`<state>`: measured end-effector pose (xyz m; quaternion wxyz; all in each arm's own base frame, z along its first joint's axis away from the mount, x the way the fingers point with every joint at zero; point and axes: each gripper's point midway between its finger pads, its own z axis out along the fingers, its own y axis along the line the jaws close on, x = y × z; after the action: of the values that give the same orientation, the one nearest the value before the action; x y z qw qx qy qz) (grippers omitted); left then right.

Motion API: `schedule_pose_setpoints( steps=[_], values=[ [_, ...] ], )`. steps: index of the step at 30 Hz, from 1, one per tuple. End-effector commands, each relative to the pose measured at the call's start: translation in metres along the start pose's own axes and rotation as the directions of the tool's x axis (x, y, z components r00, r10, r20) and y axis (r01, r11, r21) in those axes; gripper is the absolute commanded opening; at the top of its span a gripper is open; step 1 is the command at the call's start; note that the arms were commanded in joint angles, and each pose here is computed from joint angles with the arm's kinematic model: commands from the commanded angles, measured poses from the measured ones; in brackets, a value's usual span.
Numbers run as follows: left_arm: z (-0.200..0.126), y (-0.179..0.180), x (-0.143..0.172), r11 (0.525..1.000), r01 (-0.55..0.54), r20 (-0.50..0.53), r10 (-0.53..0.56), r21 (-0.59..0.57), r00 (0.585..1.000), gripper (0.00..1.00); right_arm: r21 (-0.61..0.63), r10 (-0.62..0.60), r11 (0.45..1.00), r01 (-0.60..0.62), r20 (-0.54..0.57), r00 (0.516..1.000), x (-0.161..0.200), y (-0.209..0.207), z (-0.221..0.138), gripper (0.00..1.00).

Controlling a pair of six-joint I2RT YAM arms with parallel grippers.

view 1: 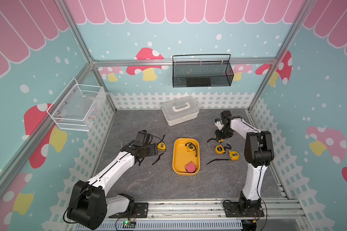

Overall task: Take the tape measure out of the storage box
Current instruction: Place the tape measure at the center of the board.

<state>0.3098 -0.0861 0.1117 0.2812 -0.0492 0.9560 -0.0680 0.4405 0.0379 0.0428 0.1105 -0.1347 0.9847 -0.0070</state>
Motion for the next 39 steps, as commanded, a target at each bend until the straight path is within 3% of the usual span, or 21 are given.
schedule_pose_setpoints(
  steps=[1,24,33,39],
  values=[
    [0.001,-0.001,-0.003,1.000,0.001,0.004,-0.001,0.008,1.000,0.85,0.016,0.063,0.998,-0.063,0.011,0.998,-0.003,-0.014,0.002,0.53],
    [0.003,-0.002,0.000,1.000,0.008,-0.001,-0.008,0.020,1.000,0.86,0.001,0.105,0.994,-0.105,-0.070,0.992,0.027,-0.025,0.030,0.55],
    [0.001,-0.006,-0.001,0.999,0.004,-0.003,-0.004,0.041,1.000,0.86,-0.003,0.125,0.992,-0.126,-0.050,0.991,0.028,-0.024,0.020,0.73],
    [-0.001,-0.011,-0.003,0.998,-0.006,-0.003,0.006,0.066,1.000,0.86,-0.025,0.137,0.990,-0.138,-0.010,0.990,0.026,-0.019,0.006,0.80]
  ],
)
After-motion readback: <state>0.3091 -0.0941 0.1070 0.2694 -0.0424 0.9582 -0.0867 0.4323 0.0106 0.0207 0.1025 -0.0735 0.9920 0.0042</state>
